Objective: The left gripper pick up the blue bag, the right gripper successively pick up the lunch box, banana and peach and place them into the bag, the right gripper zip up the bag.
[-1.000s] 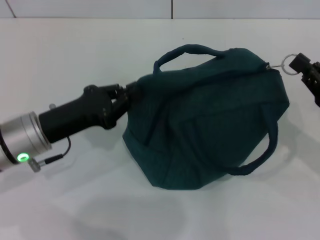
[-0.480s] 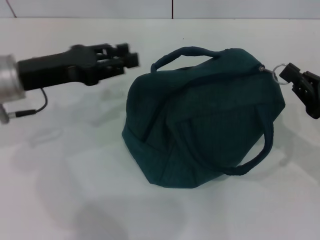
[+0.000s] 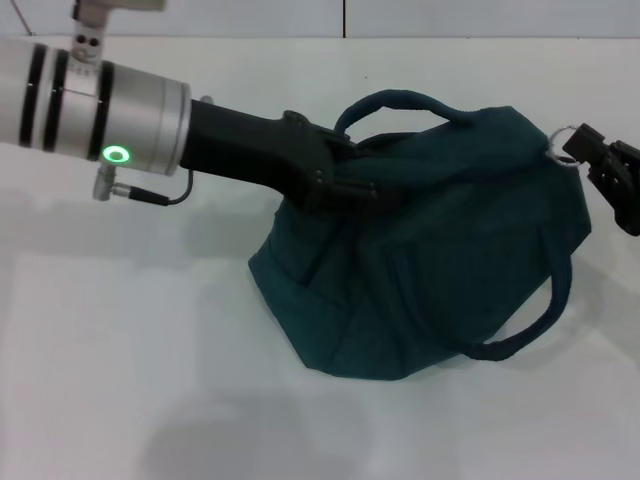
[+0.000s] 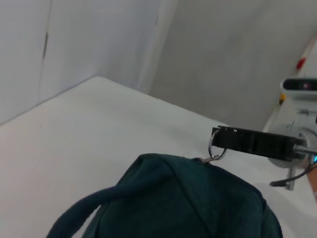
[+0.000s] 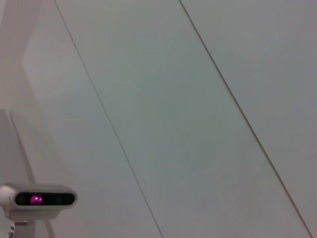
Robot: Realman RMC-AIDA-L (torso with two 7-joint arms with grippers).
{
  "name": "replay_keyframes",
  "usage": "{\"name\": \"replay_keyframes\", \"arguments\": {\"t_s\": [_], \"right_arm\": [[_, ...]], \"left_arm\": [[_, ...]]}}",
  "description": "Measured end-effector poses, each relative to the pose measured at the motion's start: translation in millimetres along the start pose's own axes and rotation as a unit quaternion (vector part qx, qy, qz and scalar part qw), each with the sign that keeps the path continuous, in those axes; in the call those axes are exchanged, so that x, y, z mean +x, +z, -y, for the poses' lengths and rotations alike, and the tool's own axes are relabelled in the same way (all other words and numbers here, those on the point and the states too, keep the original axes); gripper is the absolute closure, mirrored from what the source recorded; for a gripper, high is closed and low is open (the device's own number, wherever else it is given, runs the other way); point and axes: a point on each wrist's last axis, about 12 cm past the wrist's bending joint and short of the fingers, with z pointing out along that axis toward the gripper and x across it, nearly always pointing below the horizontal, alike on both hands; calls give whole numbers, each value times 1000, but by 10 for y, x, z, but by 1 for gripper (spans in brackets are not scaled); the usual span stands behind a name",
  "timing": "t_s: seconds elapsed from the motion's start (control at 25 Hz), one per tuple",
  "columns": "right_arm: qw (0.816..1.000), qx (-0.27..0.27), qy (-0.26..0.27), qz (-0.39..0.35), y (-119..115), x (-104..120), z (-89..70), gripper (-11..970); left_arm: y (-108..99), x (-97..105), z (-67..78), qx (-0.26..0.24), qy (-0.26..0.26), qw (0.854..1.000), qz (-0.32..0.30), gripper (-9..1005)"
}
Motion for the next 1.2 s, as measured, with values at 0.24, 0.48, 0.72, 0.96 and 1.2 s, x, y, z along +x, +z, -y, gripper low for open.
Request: {"name": "replay_keyframes", "arguments": {"t_s": [0.24, 0.48, 0.72, 0.96, 1.2], "right_arm": [[1000, 7, -1, 6, -26, -20, 15, 948], [1000, 6, -1, 7, -16, -25, 18, 948], [1000, 11, -1, 10, -23, -35, 30, 947], [1000, 22, -4, 19, -50, -66, 59, 947], [998, 55, -9, 29, -95, -104, 138, 947]], "left_arm": [[44, -20, 30, 0, 26, 1000, -2, 578], [77, 31, 17, 0, 22, 1000, 4, 613], [87, 116, 7, 4, 14, 1000, 8, 647], [27, 185, 21, 3, 8, 1000, 23, 796], [-93, 309, 87, 11, 13, 999, 49, 870]]}}
